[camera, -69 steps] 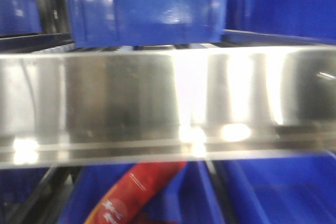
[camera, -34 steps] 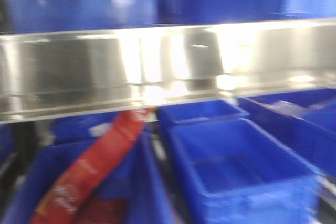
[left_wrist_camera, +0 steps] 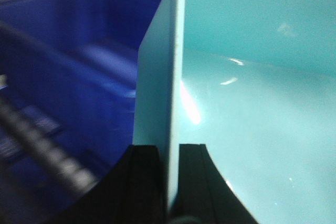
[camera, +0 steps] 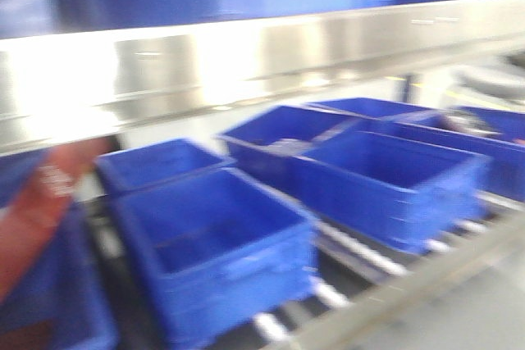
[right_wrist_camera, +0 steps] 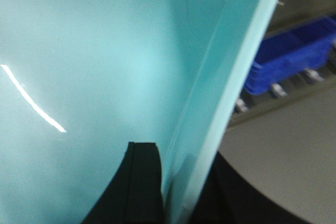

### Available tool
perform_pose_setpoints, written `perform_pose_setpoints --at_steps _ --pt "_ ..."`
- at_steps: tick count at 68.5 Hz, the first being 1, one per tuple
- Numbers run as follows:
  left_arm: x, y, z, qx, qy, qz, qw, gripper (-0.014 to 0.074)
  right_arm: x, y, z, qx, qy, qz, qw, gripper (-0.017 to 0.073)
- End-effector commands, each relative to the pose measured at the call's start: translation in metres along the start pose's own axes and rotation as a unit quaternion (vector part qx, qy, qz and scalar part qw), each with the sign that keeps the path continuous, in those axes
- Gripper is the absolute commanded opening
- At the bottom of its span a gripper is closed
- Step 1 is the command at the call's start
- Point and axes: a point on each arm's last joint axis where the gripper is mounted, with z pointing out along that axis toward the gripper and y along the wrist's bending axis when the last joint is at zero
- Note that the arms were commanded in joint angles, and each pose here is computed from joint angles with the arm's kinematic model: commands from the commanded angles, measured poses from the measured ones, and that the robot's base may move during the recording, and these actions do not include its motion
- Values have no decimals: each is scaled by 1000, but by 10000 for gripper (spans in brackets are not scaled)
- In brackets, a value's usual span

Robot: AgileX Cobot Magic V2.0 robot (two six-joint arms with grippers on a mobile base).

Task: Fetch blue bin and place on conveyor start
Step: 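Hold the bin with both grippers while the base backs away from the rack, then carry the bin in both grippers while driving to the red conveyor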

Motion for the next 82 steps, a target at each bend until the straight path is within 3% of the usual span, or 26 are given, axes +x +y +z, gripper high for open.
perform_pose_setpoints --at_steps 1,82 --pt "-14 -4 -11 27 -57 -20 998 -111 -2 0 -7 2 -12 -19 1000 -151" --pt "-14 -4 -11 25 -58 -17 998 -111 -2 0 -7 2 -12 -19 1000 -151"
